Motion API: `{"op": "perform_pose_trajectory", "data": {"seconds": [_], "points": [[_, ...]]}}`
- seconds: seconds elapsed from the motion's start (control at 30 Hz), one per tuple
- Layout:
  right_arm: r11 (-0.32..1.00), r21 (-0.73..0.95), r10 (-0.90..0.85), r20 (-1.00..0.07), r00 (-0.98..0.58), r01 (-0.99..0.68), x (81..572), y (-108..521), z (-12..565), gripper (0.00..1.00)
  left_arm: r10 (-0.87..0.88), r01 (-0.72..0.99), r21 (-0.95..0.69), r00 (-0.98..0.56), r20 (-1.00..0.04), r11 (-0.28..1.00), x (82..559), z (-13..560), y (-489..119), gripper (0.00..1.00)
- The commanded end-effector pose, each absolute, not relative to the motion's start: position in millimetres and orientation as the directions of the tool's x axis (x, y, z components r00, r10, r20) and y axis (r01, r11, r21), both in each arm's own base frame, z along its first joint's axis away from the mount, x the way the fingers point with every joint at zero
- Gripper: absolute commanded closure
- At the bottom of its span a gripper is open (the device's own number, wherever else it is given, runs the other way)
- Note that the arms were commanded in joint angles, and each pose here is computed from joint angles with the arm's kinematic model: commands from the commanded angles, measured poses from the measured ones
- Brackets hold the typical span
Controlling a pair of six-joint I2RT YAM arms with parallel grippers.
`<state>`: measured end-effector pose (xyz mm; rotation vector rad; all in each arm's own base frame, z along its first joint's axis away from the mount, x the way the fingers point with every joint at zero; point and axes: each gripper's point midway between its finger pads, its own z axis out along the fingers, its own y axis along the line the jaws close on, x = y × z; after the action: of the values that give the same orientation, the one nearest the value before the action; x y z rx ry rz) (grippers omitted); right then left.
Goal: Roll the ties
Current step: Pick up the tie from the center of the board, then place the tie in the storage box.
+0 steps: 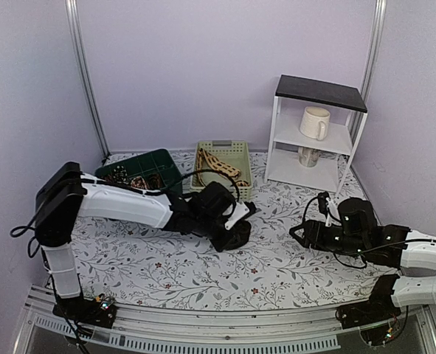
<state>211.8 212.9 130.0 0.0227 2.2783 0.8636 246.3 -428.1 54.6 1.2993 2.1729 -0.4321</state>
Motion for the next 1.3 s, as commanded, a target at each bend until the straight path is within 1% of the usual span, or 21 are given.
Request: {"op": "perform_pose_trajectory", "data": {"seconds": [0.0,0.1,0.2,0.27,0.4,0.53,0.6,0.7,0.83,1.0,1.1,1.2,1.27], "points": [[0.759,0.612,0.287,-0.622,-0.729,-0.223,217,212,159,0.41,0.509,0.669,0.062,-0.498,-0.702,0.741,299,123,-384,1.00],[0.741,0.630,0.306,-0.624,-0.719,-0.232,217,212,167,0.41,0.381,0.518,0.049,-0.559,-0.736,0.854,324,154,-349,1.00],[0.740,0.639,0.345,-0.626,-0.699,-0.208,220,207,175,0.41,0.247,0.360,0.017,-0.605,-0.757,0.933,349,180,-309,1.00],[0.736,0.641,0.343,-0.633,-0.694,-0.220,220,208,183,0.41,0.181,0.227,0.046,-0.619,-0.764,0.973,366,192,-271,1.00],[0.744,0.622,0.319,-0.651,-0.689,-0.243,220,210,194,0.41,0.029,0.002,0.037,-0.642,-0.766,0.999,385,210,-201,1.00],[0.766,0.596,0.309,-0.669,-0.675,-0.240,223,206,201,0.41,-0.103,-0.172,0.026,-0.700,-0.707,0.985,390,208,-128,1.00],[0.766,0.594,0.310,-0.675,-0.669,-0.245,224,205,207,0.41,-0.152,-0.226,0.019,-0.714,-0.683,0.974,388,207,-100,1.00],[0.759,0.600,0.311,-0.676,-0.668,-0.255,224,208,215,0.41,-0.208,-0.286,0.015,-0.730,-0.651,0.958,385,205,-63,1.00],[0.764,0.587,0.289,-0.683,-0.670,-0.269,225,211,218,0.41,-0.283,-0.312,-0.054,-0.759,-0.587,0.948,387,190,-30,1.00],[0.781,0.559,0.242,-0.682,-0.690,-0.279,227,217,219,0.41,-0.288,-0.274,-0.099,-0.835,-0.469,0.957,390,163,-23,1.00],[0.783,0.552,0.231,-0.685,-0.691,-0.286,229,220,220,0.41,-0.286,-0.246,-0.146,-0.855,-0.433,0.958,391,155,-23,1.00],[0.786,0.551,0.232,-0.684,-0.692,-0.281,230,221,219,0.41,-0.259,-0.179,-0.224,-0.876,-0.406,0.958,395,151,-31,1.00],[0.783,0.559,0.240,-0.677,-0.696,-0.273,231,222,217,0.41,-0.255,-0.173,-0.234,-0.885,-0.390,0.957,395,147,-28,1.00]]}}
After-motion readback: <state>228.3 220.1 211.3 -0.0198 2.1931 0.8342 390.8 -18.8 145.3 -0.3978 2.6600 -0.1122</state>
